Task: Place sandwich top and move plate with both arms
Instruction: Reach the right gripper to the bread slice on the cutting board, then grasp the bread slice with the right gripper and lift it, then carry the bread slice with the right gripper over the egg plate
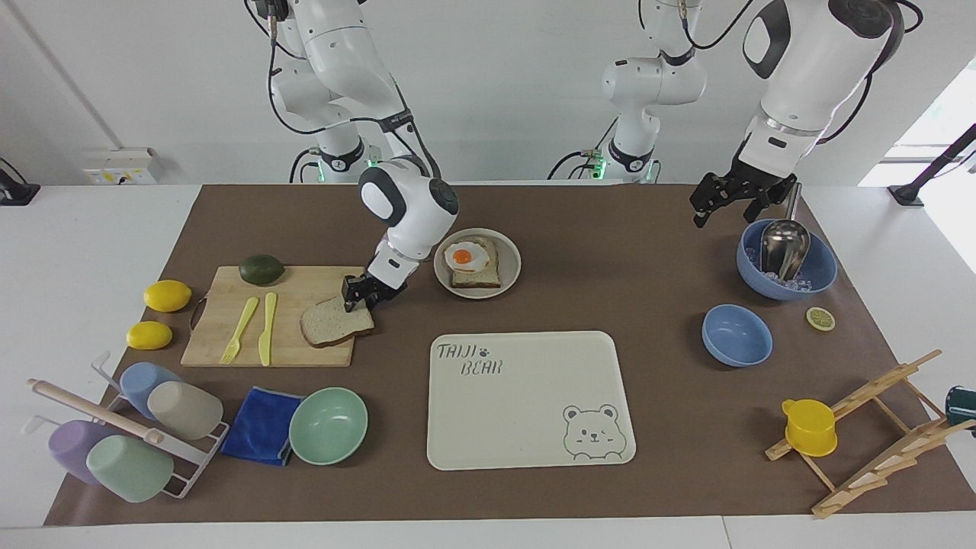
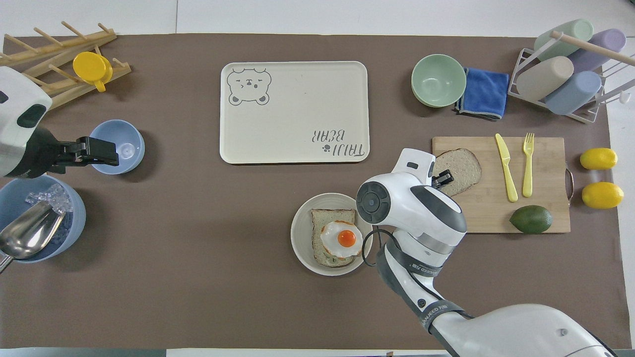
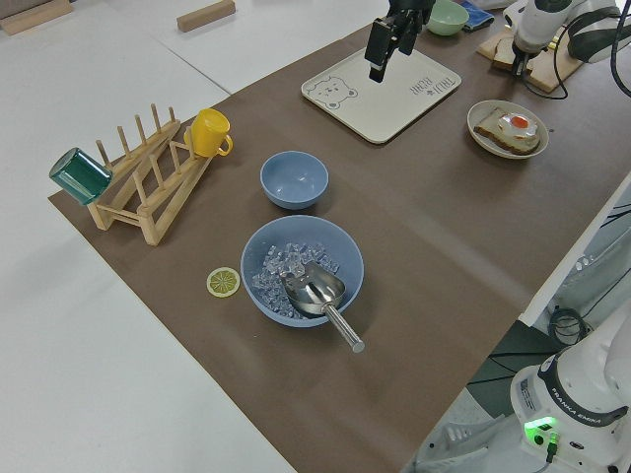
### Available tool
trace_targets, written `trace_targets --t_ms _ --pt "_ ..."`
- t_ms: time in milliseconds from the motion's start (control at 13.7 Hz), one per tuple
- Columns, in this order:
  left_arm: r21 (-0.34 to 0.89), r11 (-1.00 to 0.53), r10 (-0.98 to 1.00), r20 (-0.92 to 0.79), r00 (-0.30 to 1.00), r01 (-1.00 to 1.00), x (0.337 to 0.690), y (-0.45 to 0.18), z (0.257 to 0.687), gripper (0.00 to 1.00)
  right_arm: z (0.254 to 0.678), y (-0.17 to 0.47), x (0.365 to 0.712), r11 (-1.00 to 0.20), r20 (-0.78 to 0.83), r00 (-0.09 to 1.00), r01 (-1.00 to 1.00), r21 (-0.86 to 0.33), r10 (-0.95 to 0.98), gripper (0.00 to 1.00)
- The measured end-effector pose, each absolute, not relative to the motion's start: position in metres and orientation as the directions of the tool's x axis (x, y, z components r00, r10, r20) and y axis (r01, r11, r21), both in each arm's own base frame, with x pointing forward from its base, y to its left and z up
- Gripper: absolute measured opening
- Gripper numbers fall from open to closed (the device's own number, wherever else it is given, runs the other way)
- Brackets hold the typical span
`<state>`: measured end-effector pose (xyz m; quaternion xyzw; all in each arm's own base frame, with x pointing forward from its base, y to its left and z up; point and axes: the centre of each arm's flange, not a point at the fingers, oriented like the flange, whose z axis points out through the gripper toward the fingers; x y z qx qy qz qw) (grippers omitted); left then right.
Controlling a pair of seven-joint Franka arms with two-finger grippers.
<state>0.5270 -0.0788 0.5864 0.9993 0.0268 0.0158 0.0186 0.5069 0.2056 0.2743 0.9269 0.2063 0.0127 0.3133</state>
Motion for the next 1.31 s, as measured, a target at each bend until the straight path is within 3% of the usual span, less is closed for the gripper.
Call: trace_targets --t_ms 218,582,801,1092,1310 --pt "0.038 -0.998 0.054 0.031 0.998 0.053 0.527 -0.079 0.586 1.0 0.281 0.207 0.507 -0.717 -0.097 0.914 0.371 0.59 0.393 0.13" --pt "0.038 -0.998 0.054 0.029 0.998 0.053 0.527 -0.079 0.586 1.0 0.316 0.2 0.522 -0.651 -0.157 0.921 0.366 0.664 0.358 0.11" --pt "0.038 -0.998 0.054 0.029 0.998 0.053 0.527 -0.079 0.586 1.0 0.407 0.192 0.531 -0.598 -0.236 0.912 0.401 0.694 0.337 0.1" --pt "0.038 -0.998 0.054 0.029 0.998 0.053 0.527 -0.079 0.586 1.0 0.554 0.205 0.508 -0.655 -0.226 0.932 0.361 0.664 0.285 0.08" --pt "0.038 -0.998 0.056 0.027 0.998 0.055 0.527 -0.078 0.585 1.0 0.577 0.239 0.476 -0.649 -0.272 0.917 0.4 0.647 0.294 0.08"
